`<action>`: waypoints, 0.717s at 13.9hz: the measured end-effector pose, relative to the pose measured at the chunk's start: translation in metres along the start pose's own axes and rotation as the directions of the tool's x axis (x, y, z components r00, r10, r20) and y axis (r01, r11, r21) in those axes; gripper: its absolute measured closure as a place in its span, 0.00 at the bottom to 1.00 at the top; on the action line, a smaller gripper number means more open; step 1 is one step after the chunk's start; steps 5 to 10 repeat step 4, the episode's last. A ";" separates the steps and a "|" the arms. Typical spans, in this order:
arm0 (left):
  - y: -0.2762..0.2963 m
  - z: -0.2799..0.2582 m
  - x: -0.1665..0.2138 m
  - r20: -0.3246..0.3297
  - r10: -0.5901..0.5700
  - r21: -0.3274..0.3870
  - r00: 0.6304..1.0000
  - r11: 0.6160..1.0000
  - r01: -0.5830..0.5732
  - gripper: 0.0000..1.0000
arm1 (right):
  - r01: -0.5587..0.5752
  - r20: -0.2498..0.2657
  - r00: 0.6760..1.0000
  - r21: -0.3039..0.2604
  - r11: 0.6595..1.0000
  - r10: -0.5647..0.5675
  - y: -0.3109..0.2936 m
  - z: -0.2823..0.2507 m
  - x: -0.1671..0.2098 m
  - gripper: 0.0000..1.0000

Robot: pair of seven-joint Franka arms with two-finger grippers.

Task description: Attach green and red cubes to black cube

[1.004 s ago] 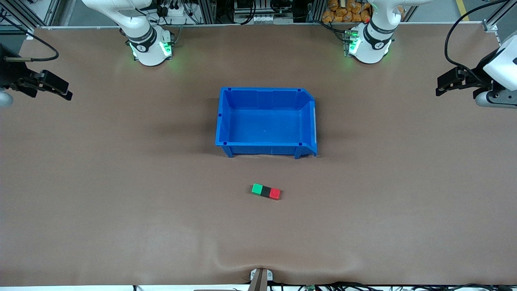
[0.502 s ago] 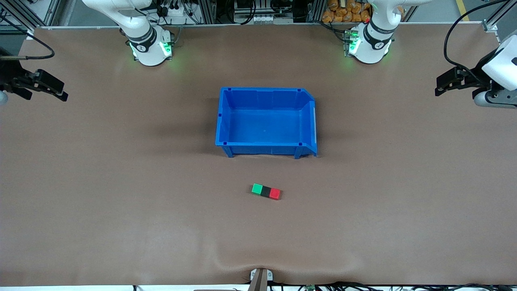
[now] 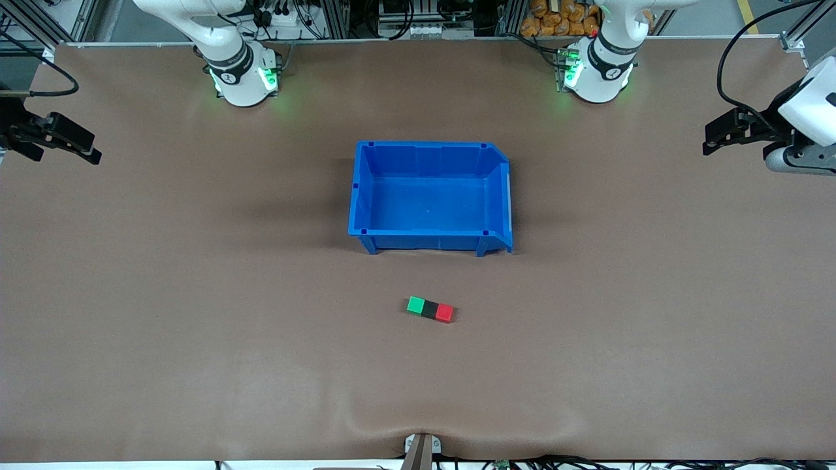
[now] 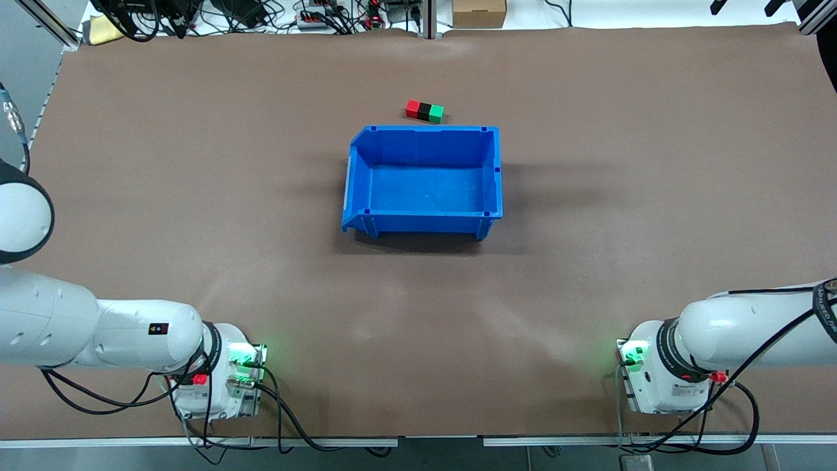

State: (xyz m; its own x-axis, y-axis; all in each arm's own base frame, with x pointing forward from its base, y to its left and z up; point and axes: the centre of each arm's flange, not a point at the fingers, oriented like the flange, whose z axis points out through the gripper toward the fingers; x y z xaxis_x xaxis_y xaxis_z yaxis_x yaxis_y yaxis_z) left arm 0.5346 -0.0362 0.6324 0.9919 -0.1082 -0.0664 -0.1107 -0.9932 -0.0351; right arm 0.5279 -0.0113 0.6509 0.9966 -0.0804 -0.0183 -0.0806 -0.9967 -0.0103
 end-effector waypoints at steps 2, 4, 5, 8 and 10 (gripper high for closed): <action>0.000 0.000 0.000 0.000 0.001 0.000 1.000 1.000 -0.001 0.00 | 0.000 0.000 1.000 -0.002 1.000 0.000 0.000 0.000 0.000 0.00; 0.000 0.001 0.000 0.001 0.001 0.000 1.000 1.000 -0.001 0.00 | 0.000 0.000 1.000 -0.002 1.000 0.000 0.000 0.000 0.000 0.00; 0.000 0.001 0.000 0.001 0.001 0.000 1.000 1.000 -0.001 0.00 | 0.000 0.000 1.000 -0.002 1.000 0.000 0.000 0.000 0.000 0.00; 0.000 0.001 0.000 0.001 0.001 0.000 1.000 1.000 -0.001 0.00 | 0.000 0.000 1.000 -0.002 1.000 0.000 0.000 0.000 0.000 0.00; 0.000 0.001 0.000 0.001 0.001 0.000 1.000 1.000 -0.001 0.00 | 0.000 0.000 1.000 -0.002 1.000 0.000 0.000 0.000 0.000 0.00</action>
